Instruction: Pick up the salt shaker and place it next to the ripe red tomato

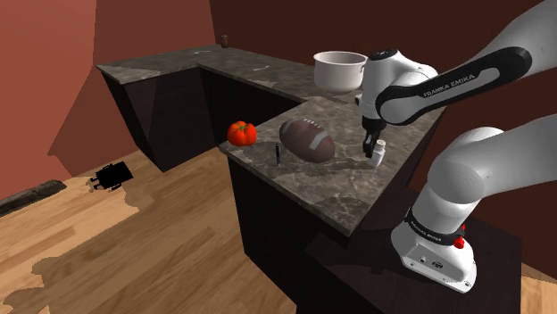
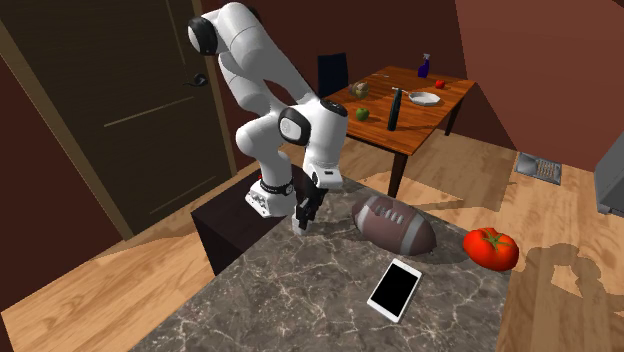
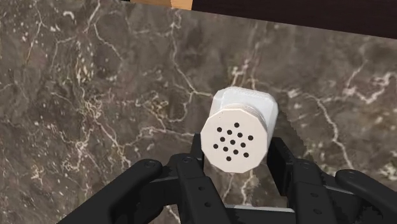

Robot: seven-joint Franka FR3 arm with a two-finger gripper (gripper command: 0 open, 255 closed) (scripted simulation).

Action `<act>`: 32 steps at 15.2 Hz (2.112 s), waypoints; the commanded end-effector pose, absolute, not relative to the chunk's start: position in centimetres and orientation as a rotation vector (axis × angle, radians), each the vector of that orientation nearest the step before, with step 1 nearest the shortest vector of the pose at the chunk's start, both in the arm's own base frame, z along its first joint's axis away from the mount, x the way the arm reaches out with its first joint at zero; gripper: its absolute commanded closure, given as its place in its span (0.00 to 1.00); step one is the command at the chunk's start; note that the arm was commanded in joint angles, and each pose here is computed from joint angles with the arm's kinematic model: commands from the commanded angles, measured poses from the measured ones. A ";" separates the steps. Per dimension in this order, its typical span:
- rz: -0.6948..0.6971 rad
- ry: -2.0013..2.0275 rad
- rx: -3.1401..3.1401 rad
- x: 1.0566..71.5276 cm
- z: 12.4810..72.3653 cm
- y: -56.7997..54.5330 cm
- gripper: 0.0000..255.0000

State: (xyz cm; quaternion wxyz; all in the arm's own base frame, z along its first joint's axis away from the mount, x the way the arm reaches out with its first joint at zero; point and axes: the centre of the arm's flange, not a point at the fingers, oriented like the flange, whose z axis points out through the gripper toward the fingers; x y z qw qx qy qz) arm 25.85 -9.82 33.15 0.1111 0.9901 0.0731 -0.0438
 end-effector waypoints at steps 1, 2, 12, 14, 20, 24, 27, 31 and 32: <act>-0.129 0.215 2.908 25.8 33.9 -9.8 1.00; -0.129 0.215 2.908 25.8 34.5 -9.8 1.00; -0.129 0.215 2.908 25.8 39.7 -9.8 1.00; -0.129 0.215 2.908 25.8 40.8 -9.8 1.00; -0.129 0.215 2.908 25.8 44.0 -9.8 1.00; -0.129 0.215 2.908 25.8 46.1 -9.8 1.00; -0.129 0.215 2.908 25.8 47.7 -9.8 1.00; -0.129 0.215 2.908 25.8 49.4 -9.8 1.00; -0.129 0.215 2.908 27.0 49.4 -9.2 1.00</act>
